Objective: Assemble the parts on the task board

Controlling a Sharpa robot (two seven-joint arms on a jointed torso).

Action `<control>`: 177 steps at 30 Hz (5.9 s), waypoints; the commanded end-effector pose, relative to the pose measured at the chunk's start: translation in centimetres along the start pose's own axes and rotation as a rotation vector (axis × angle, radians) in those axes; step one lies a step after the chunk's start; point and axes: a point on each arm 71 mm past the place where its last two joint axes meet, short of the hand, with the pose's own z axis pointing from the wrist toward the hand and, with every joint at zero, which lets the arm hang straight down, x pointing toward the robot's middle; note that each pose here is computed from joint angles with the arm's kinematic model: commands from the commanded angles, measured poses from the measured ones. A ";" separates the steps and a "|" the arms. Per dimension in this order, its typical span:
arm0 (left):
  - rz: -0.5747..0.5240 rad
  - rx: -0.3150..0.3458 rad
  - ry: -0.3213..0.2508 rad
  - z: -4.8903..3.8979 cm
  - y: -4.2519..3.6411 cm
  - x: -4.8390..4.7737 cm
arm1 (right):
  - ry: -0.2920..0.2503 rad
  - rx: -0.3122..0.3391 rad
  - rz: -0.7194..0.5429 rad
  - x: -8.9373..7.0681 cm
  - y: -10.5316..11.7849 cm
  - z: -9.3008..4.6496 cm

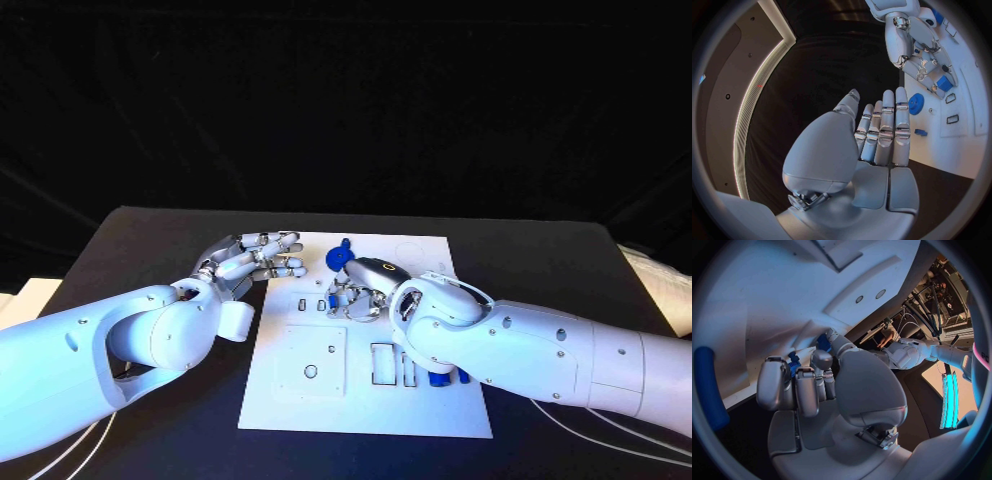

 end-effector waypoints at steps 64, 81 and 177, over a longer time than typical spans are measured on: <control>1.228 -0.690 0.181 8.41 -0.78 2.32 | -0.350 -0.041 0.502 -15.5 -7.9 -7.2; 1.308 -0.784 0.247 10.39 1.11 4.25 | -0.333 -0.029 0.495 -15.2 -8.0 -6.9; 1.271 -0.674 0.236 10.73 0.77 5.62 | -0.191 0.077 0.505 -13.0 -9.6 -5.1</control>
